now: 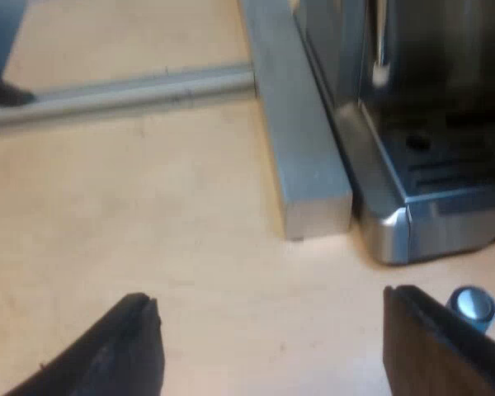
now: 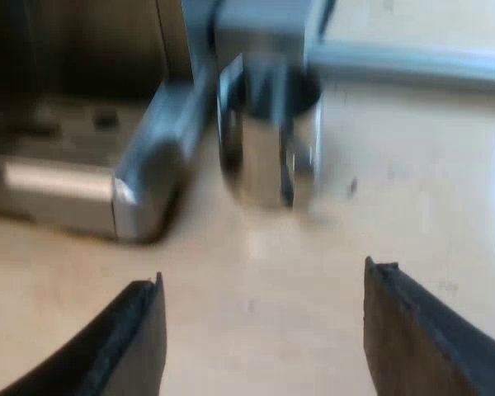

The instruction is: Put the handle in the coffee machine

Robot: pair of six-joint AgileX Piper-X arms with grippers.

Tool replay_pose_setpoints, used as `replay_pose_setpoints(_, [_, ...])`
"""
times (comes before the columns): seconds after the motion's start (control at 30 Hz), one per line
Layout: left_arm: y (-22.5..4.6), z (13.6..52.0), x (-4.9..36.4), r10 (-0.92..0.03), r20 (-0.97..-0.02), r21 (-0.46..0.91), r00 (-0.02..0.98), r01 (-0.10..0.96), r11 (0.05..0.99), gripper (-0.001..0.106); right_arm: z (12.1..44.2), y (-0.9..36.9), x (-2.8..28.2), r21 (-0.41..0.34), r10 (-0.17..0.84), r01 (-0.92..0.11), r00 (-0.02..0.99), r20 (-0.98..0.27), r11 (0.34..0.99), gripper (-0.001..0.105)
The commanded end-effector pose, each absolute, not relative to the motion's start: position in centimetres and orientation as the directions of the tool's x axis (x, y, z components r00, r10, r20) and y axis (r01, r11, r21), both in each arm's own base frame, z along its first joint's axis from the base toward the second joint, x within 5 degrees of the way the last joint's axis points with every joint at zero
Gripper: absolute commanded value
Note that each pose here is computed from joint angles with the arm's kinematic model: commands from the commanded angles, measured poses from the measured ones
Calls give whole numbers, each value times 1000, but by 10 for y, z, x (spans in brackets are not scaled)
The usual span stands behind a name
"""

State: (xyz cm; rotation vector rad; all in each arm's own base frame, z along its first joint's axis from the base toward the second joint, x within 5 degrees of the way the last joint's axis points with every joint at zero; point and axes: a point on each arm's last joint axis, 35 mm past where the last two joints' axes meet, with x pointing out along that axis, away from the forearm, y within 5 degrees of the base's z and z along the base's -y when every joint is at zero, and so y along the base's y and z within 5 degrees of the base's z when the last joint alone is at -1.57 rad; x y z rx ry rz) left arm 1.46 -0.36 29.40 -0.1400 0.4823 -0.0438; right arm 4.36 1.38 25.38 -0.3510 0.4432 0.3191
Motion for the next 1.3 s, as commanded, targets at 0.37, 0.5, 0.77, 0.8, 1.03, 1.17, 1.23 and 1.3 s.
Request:
replay_pose_setpoints(0.37, [-3, 293, 24, -64, -432, -153, 900, -4, 988, 59, 241, 17, 46, -238, 259, -427, 816, -517, 872, 55])
replay_pose_setpoints(0.5, [-3, 293, 24, -64, -432, -153, 900, -4, 988, 59, 241, 17, 46, -238, 259, -427, 816, -517, 872, 55])
replay_pose_setpoints(0.77, [-3, 293, 24, -64, -430, -153, 901, -3, 988, 59, 241, 15, 46, -238, 227, -393, 825, -517, 888, 55])
replay_pose_setpoints(0.8, [-3, 293, 24, -64, -430, -153, 901, -3, 988, 59, 241, 14, 47, -238, 209, -374, 830, -517, 896, 55])
replay_pose_setpoints(1.03, [-3, 293, 24, -64, -430, -153, 901, -3, 988, 59, 241, 4, 48, -238, 31, -178, 856, -517, 955, 55])
replay_pose_setpoints(1.17, [-3, 293, 24, -64, -430, -153, 901, -3, 988, 59, 241, 1, 49, -238, -19, -122, 856, -517, 964, 55])
replay_pose_setpoints(1.23, [-3, 293, 24, -64, -430, -153, 901, -3, 988, 59, 241, 0, 49, -238, -40, -99, 855, -517, 966, 55])
replay_pose_setpoints(1.3, [-3, 293, 24, -64, -430, -153, 901, -3, 988, 59, 241, -4, 48, -238, -111, -18, 849, -517, 971, 55])
